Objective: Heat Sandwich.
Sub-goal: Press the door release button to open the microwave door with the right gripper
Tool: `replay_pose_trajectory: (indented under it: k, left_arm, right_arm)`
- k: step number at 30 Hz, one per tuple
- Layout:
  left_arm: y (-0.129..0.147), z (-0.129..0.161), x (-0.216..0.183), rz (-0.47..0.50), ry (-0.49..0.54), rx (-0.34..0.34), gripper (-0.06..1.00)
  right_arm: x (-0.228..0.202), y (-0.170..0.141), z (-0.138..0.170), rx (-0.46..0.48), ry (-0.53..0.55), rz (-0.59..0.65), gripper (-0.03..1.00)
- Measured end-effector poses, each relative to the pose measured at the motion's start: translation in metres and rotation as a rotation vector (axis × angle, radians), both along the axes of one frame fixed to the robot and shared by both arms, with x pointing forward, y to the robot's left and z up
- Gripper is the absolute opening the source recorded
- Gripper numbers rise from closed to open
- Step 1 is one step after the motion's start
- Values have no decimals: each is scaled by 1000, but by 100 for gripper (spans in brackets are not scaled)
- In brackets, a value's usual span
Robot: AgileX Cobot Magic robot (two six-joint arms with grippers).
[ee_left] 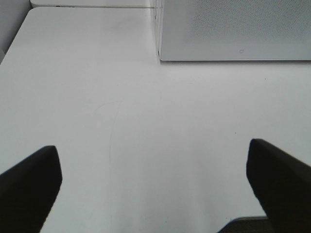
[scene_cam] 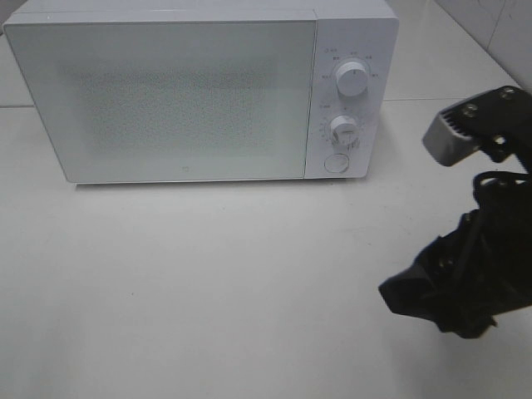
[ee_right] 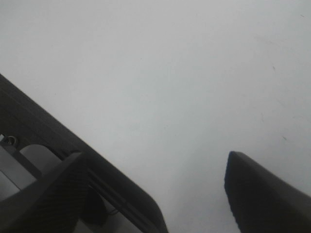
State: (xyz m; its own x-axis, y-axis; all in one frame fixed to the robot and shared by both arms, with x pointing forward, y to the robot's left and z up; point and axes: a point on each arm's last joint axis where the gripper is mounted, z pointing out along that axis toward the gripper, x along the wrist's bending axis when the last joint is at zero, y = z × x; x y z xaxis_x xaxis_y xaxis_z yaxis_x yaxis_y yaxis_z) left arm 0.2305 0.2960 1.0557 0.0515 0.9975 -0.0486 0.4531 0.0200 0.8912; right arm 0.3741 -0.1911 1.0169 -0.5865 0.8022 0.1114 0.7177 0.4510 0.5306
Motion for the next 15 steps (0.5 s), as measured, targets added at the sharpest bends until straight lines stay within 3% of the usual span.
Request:
replay_pose_trajectory:
  k: [10, 15]
  left_arm:
    - [0, 0, 0, 0, 0, 0, 98]
    - [0, 0, 0, 0, 0, 0, 98]
  right_arm:
    - [-38, -41, 46, -121, -64, -26, 76]
    - [-63, -64, 59, -102, -148, -62, 76]
